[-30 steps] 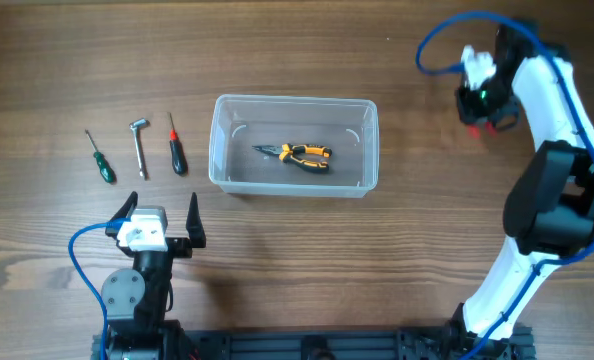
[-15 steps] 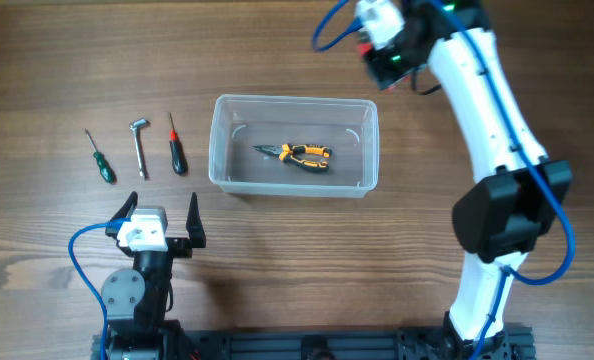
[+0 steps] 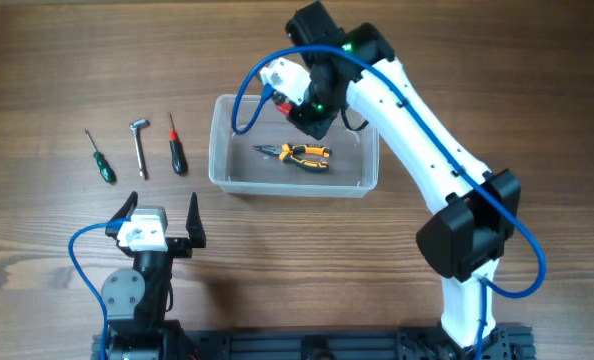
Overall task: Pack container
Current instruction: 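Carry the red cutters into the container and release them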
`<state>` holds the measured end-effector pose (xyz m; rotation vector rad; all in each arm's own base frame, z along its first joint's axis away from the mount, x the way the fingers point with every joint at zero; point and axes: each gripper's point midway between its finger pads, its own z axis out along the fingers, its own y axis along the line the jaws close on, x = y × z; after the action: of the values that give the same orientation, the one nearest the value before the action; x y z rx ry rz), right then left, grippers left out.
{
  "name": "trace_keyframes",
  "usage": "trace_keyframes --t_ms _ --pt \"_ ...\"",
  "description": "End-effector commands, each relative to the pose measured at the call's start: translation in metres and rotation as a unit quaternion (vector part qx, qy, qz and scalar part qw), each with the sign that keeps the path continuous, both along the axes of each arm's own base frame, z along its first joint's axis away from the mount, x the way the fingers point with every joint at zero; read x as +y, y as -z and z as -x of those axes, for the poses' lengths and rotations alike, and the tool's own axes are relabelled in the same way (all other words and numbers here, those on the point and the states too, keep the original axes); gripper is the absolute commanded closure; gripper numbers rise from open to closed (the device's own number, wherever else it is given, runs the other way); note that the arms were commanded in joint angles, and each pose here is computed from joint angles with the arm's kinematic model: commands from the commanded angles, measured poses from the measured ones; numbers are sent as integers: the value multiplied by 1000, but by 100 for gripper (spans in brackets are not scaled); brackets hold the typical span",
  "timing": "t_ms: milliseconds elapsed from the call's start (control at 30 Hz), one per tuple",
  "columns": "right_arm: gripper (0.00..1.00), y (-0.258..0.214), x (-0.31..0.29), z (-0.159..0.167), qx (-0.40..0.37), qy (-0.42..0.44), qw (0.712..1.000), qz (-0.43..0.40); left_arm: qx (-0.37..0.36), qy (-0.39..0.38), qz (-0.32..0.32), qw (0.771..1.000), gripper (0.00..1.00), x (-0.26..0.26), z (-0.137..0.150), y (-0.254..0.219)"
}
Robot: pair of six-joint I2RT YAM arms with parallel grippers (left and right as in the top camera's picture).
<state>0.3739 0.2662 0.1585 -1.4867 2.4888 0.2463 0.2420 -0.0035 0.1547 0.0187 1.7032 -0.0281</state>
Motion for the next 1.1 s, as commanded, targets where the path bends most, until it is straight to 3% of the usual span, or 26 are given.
trace_keyframes --t_ms 0,267,700,733,800,833,1067 --pt "96 3 1 16 14 -36 999 -11 -3 4 -5 1000 0 -1 0 0" --pt "96 66 -11 33 48 -79 996 20 -3 4 -5 1000 0 -1 0 0" --pt "96 126 -9 7 -24 -50 998 11 -3 4 -5 1000 0 -1 0 0" --pt "92 128 -9 7 -23 -45 999 9 -3 4 -5 1000 0 -1 0 0" --pt "47 129 -9 8 -22 -44 999 10 -3 4 -5 1000 0 -1 0 0" --pt "39 129 -9 8 -22 -42 999 9 -3 4 -5 1000 0 -1 0 0" --pt "38 113 -4 4 -20 -1 1000 -9 -3 4 -5 1000 0 -1 0 0"
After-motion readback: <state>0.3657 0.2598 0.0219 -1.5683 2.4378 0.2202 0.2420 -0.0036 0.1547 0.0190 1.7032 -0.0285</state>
